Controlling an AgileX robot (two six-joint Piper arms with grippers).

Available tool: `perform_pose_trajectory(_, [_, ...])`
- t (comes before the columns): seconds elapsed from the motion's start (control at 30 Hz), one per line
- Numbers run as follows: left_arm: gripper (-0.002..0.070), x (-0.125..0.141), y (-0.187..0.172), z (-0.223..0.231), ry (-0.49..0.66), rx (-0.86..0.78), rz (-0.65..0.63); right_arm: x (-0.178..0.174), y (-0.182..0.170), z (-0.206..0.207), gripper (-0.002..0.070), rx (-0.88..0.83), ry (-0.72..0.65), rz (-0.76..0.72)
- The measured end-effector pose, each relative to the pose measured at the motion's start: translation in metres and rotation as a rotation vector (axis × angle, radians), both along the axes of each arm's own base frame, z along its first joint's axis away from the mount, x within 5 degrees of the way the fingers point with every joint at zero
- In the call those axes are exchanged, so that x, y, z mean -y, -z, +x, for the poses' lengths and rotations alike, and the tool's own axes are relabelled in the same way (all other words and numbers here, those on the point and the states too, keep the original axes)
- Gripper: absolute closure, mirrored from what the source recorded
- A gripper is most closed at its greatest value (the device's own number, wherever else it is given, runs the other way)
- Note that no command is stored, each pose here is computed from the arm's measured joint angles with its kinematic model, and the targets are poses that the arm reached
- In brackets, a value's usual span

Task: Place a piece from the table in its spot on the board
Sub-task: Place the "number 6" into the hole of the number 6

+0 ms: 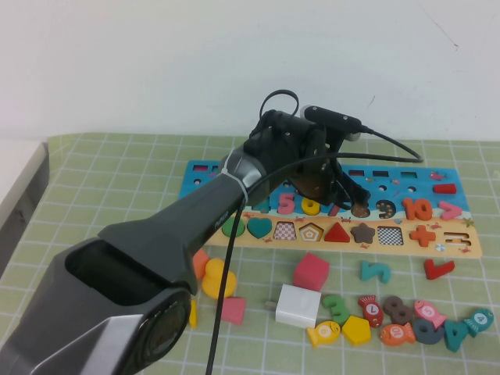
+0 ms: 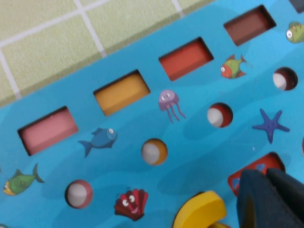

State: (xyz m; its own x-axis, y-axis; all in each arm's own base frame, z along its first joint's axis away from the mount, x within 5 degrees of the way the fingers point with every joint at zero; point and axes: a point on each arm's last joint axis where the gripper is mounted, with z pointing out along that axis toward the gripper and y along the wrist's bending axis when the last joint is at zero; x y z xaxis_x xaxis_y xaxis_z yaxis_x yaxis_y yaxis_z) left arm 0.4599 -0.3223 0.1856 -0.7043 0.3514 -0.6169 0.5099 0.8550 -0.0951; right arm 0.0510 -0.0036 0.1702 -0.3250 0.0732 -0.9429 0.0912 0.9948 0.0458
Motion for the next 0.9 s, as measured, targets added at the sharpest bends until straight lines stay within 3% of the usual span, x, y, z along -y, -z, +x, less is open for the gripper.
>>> perform_pose_trajectory(0.7, [0.0677, -0.008, -0.002, 0.005, -0.08, 0.021, 0.026, 0.0, 0.0, 0.0, 0.0678, 0.0, 0.0, 0.0])
perform_pose_trajectory(0.9, [0.0677, -0.013, -0.024, -0.003, -0.084, -0.006, 0.046, 0.0, 0.0, 0.0, 0.0679, 0.0, 0.0, 0.0])
